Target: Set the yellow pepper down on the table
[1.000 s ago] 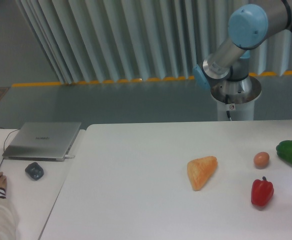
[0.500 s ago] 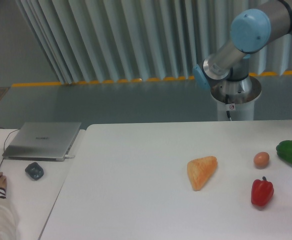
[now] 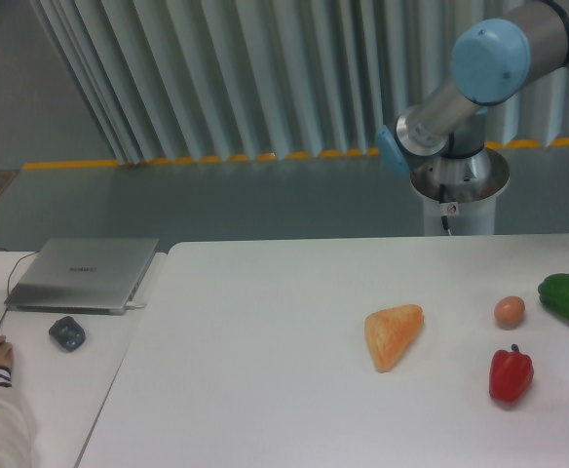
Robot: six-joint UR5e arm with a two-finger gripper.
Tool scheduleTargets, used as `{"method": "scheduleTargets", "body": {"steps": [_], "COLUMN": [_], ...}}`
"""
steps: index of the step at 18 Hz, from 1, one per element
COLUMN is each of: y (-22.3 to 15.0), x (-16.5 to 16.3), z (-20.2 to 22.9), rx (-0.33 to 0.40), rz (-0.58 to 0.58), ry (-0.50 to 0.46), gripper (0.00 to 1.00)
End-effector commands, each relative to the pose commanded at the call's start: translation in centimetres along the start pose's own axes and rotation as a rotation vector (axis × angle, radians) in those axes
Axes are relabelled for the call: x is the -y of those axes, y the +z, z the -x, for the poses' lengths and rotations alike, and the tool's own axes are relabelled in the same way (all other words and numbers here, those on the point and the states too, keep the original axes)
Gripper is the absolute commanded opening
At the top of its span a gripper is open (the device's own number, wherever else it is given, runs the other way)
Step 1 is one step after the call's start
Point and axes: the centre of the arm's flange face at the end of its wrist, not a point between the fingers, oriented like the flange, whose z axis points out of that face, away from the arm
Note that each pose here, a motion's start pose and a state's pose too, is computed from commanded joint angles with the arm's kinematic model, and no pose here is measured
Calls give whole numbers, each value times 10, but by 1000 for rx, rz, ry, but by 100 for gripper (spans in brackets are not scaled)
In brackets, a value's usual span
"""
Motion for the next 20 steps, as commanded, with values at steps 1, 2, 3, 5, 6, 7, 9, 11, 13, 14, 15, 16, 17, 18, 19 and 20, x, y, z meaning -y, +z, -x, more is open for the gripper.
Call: {"method": "scheduleTargets", "body": {"steps": [1,2,3,5,6,7,9,11,13,14,15,16,17,18,19,20], "y": [0,1,1,1,1,2,1,1,0,-1,-3,-6,-11,-17,-25,-33], "x": [0,0,0,0,1,1,1,2,2,2,2,0,-1,-3,-5,-7], "z": [0,0,0,0,0,0,0,-1,-1,-2,-2,-3,-4,-5,-8,-9], "rx": [3,3,3,4,3,3,2,1,0,-2,-1,0,2,5,6,12], "rz": [5,6,7,8,7,7,7,6,7,6,7,10,14,19,25,28], "ry": [-2,-2,-2,-3,-3,-4,-13,-17,-23,-23,-25,-34,-41,-49,-60,-76], "gripper": [100,100,100,100,100,99,71,63,43,42,41,41,41,41,41,41]}}
